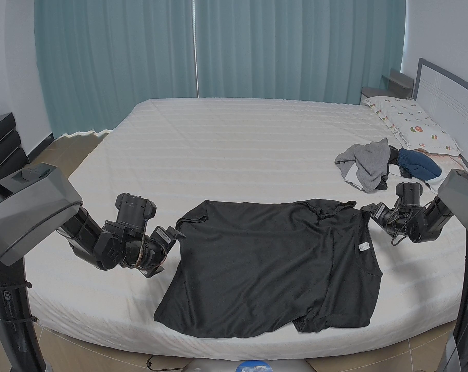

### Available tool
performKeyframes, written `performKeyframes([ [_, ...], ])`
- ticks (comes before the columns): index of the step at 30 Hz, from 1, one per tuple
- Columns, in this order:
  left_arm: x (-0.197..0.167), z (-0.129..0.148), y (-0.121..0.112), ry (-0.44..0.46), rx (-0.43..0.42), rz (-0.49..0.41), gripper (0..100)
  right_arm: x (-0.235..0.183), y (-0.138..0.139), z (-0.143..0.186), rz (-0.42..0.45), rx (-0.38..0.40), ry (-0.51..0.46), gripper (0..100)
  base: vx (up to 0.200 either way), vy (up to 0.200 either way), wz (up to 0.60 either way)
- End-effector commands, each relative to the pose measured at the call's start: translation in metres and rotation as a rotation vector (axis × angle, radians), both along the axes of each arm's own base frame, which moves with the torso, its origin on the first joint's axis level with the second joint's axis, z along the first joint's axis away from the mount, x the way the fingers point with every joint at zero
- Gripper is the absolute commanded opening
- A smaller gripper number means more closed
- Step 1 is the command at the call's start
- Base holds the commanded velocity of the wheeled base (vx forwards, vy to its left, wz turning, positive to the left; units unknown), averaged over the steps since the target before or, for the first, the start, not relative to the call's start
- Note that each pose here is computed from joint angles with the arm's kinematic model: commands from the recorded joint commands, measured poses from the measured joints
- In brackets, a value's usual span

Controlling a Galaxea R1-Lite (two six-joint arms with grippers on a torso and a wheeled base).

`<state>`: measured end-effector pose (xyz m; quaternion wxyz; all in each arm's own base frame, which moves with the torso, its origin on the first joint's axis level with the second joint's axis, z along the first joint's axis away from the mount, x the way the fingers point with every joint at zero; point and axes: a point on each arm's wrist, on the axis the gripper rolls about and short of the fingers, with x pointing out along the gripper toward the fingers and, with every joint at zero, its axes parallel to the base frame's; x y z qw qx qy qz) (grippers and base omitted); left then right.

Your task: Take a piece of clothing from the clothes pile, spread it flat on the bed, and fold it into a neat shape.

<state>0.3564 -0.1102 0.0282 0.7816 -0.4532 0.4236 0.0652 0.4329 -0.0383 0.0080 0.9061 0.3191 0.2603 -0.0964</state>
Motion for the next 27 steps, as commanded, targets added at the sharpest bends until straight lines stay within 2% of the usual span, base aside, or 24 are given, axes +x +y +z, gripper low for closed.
performKeyframes([
  [1, -0.002, 0.000, 0.001, 0.003, 0.002, 0.000, 100, -0.013, 0.005, 0.020, 0.034, 0.027, -0.013, 100, 0.000, 0.000, 0.00],
  [9, -0.003, 0.001, 0.000, 0.005, 0.001, -0.002, 100, -0.032, 0.001, 0.018, 0.055, -0.003, 0.032, 100, 0.000, 0.000, 0.00],
  [16, -0.007, 0.004, 0.002, -0.002, 0.009, -0.015, 100, -0.035, -0.010, 0.022, 0.015, 0.006, 0.021, 100, 0.000, 0.000, 0.00],
  [23, -0.007, 0.005, 0.002, -0.014, 0.003, -0.012, 100, -0.065, 0.027, 0.026, 0.079, 0.096, 0.082, 100, 0.000, 0.000, 0.00],
  [26, -0.009, 0.005, 0.002, -0.014, 0.003, -0.014, 100, -0.073, 0.041, 0.026, 0.106, 0.113, 0.090, 100, -0.200, 0.000, 0.00],
  [27, -0.011, 0.006, -0.001, -0.018, 0.003, -0.020, 100, -0.079, 0.051, 0.024, 0.114, 0.141, 0.082, 100, -0.200, 0.000, 0.00],
])
